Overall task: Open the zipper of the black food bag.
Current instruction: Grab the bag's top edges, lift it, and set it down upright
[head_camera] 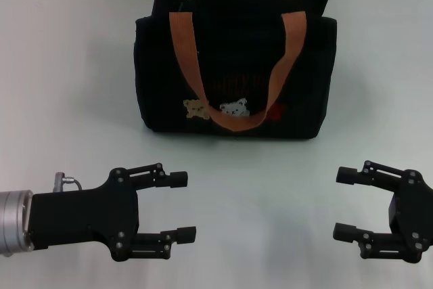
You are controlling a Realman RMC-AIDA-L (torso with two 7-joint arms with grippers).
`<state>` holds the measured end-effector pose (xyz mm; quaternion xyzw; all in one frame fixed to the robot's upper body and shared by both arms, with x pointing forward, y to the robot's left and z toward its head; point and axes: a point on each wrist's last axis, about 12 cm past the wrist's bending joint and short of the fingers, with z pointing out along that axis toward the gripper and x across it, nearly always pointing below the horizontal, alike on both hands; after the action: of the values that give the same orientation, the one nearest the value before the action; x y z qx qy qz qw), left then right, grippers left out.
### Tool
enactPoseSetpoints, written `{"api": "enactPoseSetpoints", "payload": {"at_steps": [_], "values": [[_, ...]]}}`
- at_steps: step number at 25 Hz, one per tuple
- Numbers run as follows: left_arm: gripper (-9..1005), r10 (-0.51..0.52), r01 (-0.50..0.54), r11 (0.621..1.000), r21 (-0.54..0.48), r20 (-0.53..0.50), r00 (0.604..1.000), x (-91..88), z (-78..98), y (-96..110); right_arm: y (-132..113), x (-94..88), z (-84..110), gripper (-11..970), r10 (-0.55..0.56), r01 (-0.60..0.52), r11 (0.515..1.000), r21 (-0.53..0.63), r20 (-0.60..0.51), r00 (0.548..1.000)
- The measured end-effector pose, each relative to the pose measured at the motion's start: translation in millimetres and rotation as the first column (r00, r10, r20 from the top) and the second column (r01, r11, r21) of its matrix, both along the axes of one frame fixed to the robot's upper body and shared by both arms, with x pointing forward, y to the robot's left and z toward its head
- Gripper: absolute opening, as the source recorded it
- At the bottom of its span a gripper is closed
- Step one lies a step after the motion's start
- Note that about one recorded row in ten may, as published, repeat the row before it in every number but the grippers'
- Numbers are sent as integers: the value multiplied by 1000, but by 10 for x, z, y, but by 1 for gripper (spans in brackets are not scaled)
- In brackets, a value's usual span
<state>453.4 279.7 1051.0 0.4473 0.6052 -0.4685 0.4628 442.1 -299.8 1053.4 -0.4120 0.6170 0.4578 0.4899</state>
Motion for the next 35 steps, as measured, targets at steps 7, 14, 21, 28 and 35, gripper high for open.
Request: {"api": "enactPoseSetpoints", "payload": {"at_steps": [7,14,21,28,35], "values": [[799,12,-11,1000,-15,8,1000,6,9,-7,28,0,-7,830,1,-1,1000,2,2,1000],[793,178,-174,983,-62,64,982,45,26,123,39,15,-28,829,-11,11,1000,-8,1,1000],[788,562,-552,825,-121,70,824,152,-87,393,50,20,-31,829,-11,11,1000,-8,1,1000],[782,571,-563,821,-96,103,815,457,-124,144,57,22,-31,830,-8,8,1000,-7,0,1000],[776,573,-564,820,-100,138,808,625,-147,-115,67,32,-28,829,-6,6,1000,-6,2,1000]]}}
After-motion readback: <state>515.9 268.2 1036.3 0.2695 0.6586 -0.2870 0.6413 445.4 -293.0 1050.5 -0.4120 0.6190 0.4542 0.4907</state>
